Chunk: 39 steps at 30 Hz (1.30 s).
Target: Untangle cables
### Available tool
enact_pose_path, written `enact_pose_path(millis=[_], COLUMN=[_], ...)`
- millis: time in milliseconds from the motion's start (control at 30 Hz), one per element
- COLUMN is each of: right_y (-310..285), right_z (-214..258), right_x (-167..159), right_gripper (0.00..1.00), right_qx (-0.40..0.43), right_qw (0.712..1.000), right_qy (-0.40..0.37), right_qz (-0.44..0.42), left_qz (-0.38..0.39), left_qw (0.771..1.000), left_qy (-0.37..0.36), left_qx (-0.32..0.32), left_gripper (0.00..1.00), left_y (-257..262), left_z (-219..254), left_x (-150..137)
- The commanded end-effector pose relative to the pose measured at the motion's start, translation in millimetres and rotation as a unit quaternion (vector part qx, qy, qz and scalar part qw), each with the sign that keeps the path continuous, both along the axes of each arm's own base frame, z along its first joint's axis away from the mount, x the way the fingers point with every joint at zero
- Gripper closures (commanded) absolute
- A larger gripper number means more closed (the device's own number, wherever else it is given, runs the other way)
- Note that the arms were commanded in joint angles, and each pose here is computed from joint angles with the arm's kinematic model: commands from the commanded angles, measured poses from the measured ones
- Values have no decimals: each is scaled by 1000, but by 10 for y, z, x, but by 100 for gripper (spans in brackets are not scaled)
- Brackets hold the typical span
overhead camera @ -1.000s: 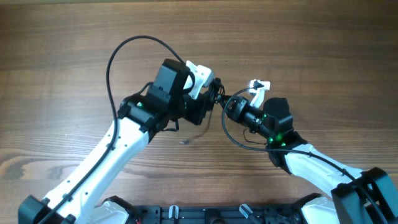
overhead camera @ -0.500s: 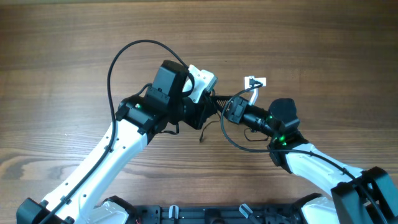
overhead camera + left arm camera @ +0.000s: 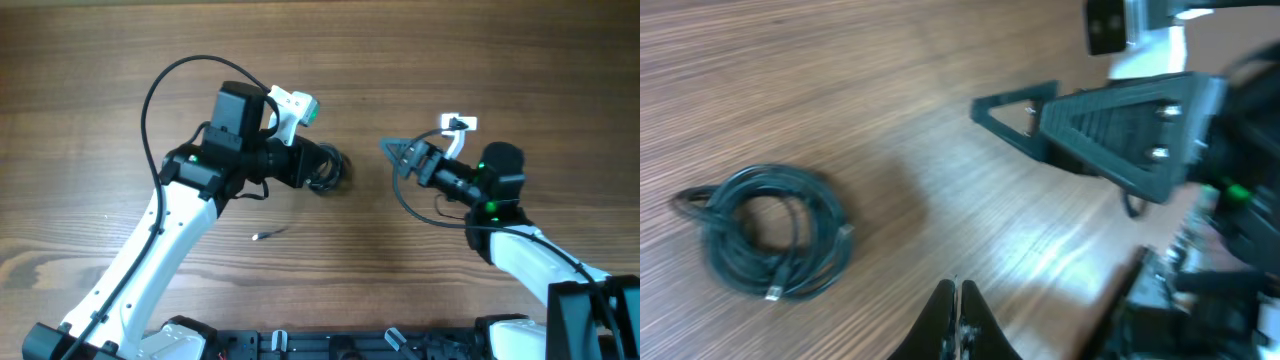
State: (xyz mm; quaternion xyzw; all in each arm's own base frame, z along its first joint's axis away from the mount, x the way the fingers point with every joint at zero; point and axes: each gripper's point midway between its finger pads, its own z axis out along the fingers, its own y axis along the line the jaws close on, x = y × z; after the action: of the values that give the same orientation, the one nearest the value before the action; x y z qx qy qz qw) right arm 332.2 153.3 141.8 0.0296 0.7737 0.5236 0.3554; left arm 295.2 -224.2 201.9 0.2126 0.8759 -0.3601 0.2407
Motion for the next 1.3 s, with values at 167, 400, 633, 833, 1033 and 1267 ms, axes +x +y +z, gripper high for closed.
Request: enact_pose_path(millis=[167,400,633,833,1033,1267], right_y=[-60,-167,-194,-194,-199,-231], right_z=[-359,-517,-536,-556,-588,-606], right_x=[-143,-100,-78,-92,-109,-83], right_gripper=[0,0,0,0,0,0], right_qx=[-54,-58,-63,-63,-50,-56], right_qw=[998,994,993,992,990,989], right_qy=[35,93,94,101,129,128], right_qz=[26,-24,-33,-33,-42,-54], left_qz=[116,358,345,321,348,364], left_qw=[992,922,907,904,876,872], left_qy=[33,143,219,246,294,273], left_qx=[29,47,105,140,157,179], left_gripper=[67,66,60,60,76,96], left_y=[267,646,425,212,153,262], left_z=[-110,-478,-1217,-1701,-2061,-2115], left_x=[246,524,487,424,321,369])
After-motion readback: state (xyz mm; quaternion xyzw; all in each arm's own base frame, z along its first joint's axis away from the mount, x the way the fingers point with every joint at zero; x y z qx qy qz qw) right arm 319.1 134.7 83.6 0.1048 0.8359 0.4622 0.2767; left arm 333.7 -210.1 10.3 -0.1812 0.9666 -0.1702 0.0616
